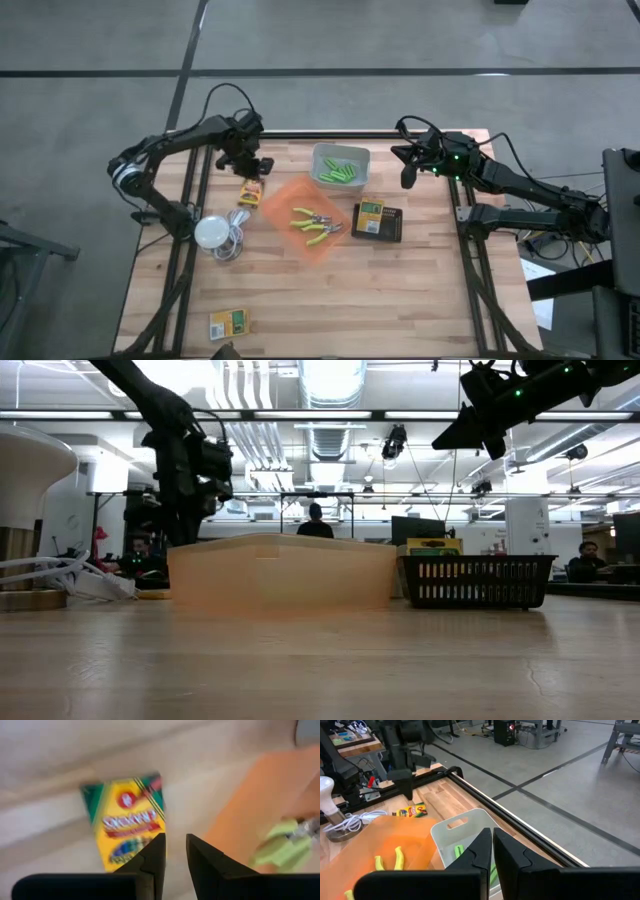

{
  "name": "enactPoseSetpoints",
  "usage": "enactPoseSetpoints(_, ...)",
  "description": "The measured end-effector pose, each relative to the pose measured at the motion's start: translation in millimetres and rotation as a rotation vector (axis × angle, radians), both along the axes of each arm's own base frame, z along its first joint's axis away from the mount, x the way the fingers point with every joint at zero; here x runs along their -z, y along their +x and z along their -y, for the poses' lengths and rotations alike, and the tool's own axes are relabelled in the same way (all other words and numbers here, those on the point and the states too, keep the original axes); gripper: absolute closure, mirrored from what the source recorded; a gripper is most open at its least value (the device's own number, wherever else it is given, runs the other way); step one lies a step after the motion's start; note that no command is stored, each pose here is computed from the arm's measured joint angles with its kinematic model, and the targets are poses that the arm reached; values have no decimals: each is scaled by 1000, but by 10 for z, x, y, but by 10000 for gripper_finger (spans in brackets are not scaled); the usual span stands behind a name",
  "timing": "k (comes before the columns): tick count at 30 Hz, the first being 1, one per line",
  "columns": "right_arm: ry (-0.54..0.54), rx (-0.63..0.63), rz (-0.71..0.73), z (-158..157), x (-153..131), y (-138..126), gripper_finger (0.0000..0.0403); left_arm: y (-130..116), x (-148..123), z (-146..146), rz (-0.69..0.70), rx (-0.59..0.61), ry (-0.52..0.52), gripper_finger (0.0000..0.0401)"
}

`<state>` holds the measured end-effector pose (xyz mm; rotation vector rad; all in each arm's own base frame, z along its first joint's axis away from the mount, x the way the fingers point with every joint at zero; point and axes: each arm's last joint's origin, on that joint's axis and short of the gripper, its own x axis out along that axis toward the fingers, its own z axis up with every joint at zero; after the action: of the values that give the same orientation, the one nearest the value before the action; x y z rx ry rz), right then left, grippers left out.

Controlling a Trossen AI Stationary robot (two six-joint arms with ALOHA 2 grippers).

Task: Pick & Place School Supplies
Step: Adjust the orange bin

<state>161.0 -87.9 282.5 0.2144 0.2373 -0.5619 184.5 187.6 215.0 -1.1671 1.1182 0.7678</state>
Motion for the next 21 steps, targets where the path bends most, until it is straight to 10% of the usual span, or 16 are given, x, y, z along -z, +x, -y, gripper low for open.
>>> enactPoseSetpoints(21,0,0,0,0,0,0,385,509,-55,339,181,273,154,320)
